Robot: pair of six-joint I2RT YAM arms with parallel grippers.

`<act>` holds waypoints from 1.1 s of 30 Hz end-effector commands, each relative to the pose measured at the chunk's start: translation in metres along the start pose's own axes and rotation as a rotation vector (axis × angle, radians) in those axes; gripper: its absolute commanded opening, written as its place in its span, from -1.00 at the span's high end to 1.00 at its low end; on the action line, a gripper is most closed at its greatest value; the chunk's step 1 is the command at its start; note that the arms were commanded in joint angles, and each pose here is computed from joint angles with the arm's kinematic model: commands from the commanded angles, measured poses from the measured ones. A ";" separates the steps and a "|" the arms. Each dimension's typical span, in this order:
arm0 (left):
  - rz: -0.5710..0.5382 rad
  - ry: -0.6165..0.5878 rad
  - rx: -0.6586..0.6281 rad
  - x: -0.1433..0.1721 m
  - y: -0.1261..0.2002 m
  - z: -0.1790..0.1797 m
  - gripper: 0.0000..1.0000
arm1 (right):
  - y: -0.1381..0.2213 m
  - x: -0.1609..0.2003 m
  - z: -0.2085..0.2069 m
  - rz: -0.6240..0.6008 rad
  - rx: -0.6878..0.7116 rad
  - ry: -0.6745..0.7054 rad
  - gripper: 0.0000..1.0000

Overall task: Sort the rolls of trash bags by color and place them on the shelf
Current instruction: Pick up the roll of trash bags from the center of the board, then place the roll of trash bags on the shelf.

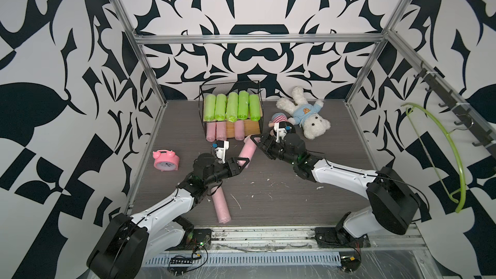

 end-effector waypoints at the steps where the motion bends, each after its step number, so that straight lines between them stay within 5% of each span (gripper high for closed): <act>1: 0.004 -0.086 -0.200 0.000 0.008 0.030 0.47 | 0.019 -0.013 0.009 -0.075 0.013 0.098 -0.79; 6: -0.011 -0.162 -0.427 -0.007 0.016 0.065 0.50 | 0.036 -0.023 0.003 -0.135 0.116 0.217 -0.89; 15: -0.072 -0.272 -0.621 -0.045 0.007 0.092 0.52 | 0.050 -0.024 -0.004 -0.139 0.189 0.296 -0.89; 33: -0.081 -0.346 -0.738 -0.087 -0.046 0.128 0.53 | 0.054 -0.020 -0.006 -0.106 0.212 0.328 -0.89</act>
Point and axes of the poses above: each gripper's point midway between its finger pads, its own y axis back along the fingers, its own z axis along the line the jaws close on, x = y × z, the point moved 1 cm from there along y, back along the fingers, and after that the axes turned 13 degrees about -y, right-handed, at the moved point
